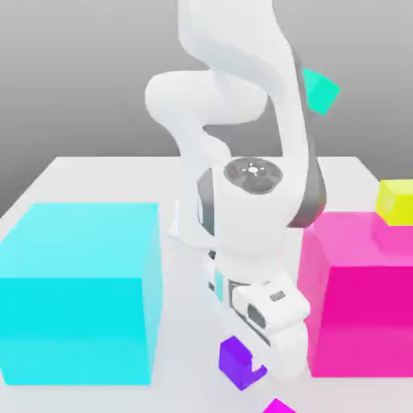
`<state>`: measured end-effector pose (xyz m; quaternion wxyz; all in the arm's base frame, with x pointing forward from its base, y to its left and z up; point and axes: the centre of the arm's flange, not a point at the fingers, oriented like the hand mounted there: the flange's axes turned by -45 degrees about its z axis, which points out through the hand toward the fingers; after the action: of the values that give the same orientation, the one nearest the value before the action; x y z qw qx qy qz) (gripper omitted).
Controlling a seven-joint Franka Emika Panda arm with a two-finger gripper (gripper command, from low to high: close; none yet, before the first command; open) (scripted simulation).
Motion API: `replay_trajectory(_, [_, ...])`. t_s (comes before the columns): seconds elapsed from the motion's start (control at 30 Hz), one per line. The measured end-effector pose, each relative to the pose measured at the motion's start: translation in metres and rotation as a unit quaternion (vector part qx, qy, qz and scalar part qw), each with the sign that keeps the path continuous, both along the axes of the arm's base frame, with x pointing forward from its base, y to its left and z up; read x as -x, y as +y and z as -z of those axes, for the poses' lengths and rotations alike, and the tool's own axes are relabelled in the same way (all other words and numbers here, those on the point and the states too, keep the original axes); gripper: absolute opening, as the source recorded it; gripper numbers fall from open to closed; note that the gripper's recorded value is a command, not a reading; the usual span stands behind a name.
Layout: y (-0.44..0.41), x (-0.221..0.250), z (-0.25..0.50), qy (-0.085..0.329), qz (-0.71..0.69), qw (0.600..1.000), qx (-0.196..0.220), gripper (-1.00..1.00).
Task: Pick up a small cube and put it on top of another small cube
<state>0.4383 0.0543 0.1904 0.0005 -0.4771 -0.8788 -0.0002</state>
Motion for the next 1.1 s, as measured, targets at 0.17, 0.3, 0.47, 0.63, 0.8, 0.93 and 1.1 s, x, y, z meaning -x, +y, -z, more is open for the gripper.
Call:
replay_trajectory(0.17, [0.002, -0.014, -0.007, 0.008, 0.101, 0.995, 0.003, -1.0])
replay_trajectory(0.3, [0.005, -0.028, -0.01, 0.012, 0.194, 0.981, 0.007, -1.0])
replay_trajectory(0.47, [0.01, -0.046, -0.015, 0.014, 0.307, 0.951, 0.011, -1.0])
replay_trajectory(0.63, [0.017, -0.063, -0.024, 0.012, 0.415, 0.91, 0.012, -1.0])
replay_trajectory(0.8, [0.027, -0.08, -0.037, 0.007, 0.514, 0.857, 0.009, -1.0])
replay_trajectory(0.93, [0.038, -0.093, -0.05, 0.002, 0.588, 0.809, 0.003, -1.0])
replay_trajectory(1.1, [0.041, -0.097, 0.003, 0.001, 0.608, 0.794, 0.001, 1.0])
